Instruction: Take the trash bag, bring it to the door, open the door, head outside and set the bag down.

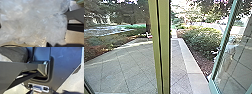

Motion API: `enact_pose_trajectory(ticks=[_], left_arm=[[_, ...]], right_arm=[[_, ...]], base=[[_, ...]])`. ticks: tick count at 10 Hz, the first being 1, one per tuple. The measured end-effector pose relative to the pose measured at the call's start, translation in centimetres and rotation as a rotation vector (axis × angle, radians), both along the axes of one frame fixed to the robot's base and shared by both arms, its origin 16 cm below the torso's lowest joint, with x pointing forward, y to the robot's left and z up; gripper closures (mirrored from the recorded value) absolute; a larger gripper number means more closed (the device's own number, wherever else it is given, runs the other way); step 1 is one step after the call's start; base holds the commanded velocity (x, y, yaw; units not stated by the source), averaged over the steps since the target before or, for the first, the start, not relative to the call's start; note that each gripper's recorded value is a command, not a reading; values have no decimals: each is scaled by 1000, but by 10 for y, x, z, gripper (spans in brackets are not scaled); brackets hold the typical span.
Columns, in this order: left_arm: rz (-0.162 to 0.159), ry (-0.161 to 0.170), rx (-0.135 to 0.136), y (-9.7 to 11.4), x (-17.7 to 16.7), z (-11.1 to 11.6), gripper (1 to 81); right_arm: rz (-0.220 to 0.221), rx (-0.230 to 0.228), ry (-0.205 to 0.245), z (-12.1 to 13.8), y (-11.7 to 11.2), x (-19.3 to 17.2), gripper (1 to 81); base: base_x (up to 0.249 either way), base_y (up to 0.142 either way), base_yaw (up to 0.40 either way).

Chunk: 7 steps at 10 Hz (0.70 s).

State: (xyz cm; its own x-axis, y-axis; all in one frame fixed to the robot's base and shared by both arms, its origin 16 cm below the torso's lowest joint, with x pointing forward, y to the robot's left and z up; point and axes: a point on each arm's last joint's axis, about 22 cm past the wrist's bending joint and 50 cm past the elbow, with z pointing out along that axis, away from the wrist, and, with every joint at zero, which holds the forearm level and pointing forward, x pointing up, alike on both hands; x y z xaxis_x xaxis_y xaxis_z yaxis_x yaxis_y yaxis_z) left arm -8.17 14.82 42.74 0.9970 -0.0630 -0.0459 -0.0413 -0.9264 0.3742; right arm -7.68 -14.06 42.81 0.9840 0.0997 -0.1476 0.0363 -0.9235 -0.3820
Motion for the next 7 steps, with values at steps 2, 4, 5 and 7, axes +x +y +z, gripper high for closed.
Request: enact_pose_trajectory(ticks=[2,4,5,7], left_arm=[[0,0,0,0,0,0,811],[0,0,-1,-1,0,0,811],[0,0,-1,-1,0,0,811],[-1,0,-1,-1,-1,0,811]], right_arm=[[1,0,0,0,0,0,10],[1,0,0,0,0,0,10],[1,0,0,0,1,0,10],[0,0,0,0,1,0,10]], base=[[0,0,0],[0,0,0],[0,-63,0],[0,-95,0]])
